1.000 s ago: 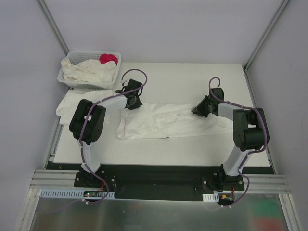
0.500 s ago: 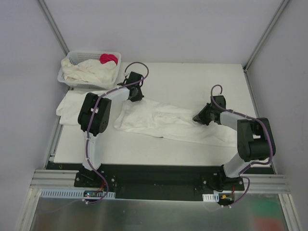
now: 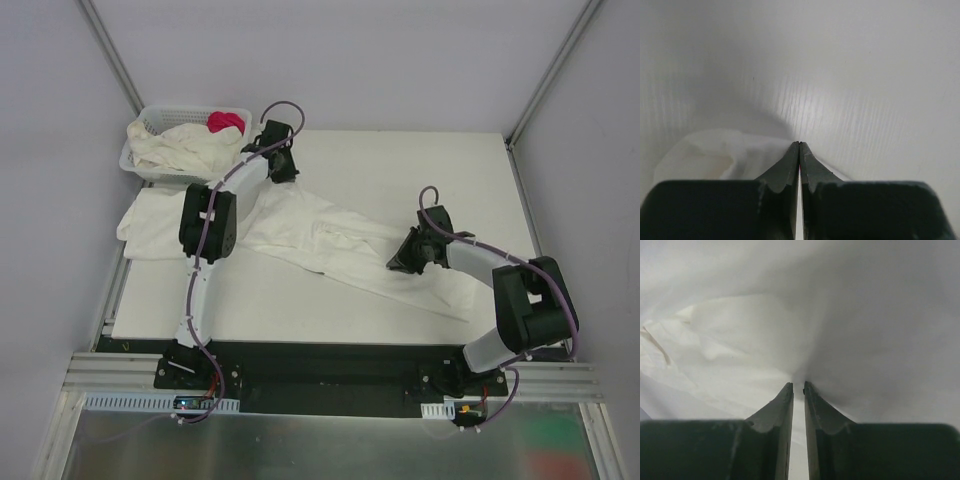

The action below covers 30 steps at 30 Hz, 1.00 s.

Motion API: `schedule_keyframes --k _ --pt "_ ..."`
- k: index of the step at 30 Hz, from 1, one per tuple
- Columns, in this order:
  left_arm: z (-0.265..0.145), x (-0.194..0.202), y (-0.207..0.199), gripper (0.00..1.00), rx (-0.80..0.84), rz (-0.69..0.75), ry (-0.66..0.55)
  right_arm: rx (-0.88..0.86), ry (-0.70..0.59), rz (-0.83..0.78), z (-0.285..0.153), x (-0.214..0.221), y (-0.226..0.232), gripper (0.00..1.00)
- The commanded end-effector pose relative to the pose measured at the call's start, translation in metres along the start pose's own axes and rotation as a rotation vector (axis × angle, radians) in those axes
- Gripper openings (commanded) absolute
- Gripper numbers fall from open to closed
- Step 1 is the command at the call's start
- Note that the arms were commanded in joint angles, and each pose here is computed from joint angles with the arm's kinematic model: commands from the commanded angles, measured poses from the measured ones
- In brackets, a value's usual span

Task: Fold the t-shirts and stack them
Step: Rotate the tshirt 90 degrees

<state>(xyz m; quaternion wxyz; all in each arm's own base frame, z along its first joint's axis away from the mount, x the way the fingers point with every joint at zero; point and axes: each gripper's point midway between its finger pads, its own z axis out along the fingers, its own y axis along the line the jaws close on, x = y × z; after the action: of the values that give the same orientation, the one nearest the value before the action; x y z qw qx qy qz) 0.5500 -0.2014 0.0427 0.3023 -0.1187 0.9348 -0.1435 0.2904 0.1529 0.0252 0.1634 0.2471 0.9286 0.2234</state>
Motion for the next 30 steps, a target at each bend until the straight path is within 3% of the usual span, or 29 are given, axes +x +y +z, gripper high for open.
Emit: schedule_keyframes --k 1,6,13,17,21,30 --pt "-0.014 -0.031 -0.014 0.00 0.063 0.026 -0.016 0.038 0.047 -0.064 -0.014 0.021 0.004 0.17" --pt "-0.019 -0.051 -0.017 0.00 0.084 0.021 -0.053 0.049 0.059 -0.112 -0.018 0.033 0.012 0.18" --pt "-0.060 -0.055 -0.023 0.00 0.117 0.017 -0.064 -0.010 -0.164 -0.173 -0.050 -0.065 0.055 0.19" --pt "-0.097 -0.014 -0.010 0.00 0.085 -0.013 -0.004 -0.016 -0.261 -0.199 -0.055 -0.117 0.068 0.20" --pt "-0.119 0.026 0.003 0.00 -0.009 -0.006 0.003 -0.004 -0.210 -0.204 -0.033 -0.136 0.069 0.20" --pt "-0.161 0.090 0.039 0.00 -0.063 0.012 0.058 -0.052 -0.126 -0.156 -0.017 -0.107 0.059 0.21"
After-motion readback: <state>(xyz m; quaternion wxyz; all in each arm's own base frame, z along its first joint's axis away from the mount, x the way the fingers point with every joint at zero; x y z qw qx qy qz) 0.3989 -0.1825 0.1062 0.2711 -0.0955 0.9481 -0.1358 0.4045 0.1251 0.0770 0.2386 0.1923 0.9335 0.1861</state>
